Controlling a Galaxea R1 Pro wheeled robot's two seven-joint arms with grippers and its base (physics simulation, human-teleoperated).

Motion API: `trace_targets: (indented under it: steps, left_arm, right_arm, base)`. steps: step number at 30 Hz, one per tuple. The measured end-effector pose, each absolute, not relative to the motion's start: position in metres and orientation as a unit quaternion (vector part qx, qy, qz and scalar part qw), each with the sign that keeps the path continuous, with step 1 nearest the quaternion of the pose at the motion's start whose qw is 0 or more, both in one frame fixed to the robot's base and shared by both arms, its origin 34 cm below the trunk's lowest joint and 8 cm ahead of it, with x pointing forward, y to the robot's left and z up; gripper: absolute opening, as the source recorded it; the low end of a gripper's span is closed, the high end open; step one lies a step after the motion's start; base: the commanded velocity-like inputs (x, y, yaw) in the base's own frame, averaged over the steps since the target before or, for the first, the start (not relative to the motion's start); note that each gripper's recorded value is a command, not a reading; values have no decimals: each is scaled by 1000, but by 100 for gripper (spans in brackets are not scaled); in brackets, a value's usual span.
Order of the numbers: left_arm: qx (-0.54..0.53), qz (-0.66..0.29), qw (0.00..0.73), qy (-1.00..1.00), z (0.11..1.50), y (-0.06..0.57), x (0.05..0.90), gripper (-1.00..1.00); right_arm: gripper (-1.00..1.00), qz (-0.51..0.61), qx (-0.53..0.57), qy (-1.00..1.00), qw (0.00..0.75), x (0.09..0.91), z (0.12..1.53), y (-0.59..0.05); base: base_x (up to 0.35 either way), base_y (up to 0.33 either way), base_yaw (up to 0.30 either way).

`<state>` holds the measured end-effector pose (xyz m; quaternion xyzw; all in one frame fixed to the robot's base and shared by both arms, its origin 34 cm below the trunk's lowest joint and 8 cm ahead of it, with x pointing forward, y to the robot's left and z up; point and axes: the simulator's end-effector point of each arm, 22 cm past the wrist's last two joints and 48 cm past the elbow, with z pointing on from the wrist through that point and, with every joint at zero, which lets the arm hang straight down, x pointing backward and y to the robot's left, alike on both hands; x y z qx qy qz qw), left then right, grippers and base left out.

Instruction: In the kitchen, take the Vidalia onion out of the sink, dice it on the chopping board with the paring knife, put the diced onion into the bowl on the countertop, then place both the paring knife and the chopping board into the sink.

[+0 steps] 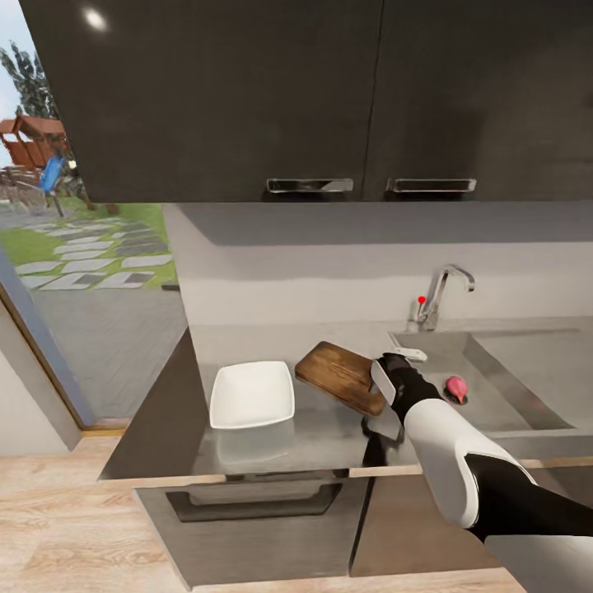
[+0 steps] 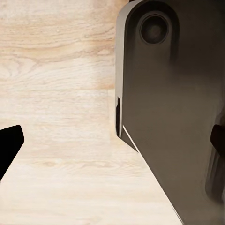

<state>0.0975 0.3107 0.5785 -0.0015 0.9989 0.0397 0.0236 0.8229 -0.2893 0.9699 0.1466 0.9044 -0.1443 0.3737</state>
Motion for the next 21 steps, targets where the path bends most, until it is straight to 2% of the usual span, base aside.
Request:
trace_targets:
  steps: [21]
  left_arm:
    - [-1, 36, 23, 999, 578, 306, 97, 100]
  right_arm:
    - [100, -147, 148, 904, 373, 823, 968, -294]
  base:
    - [6, 0, 0]
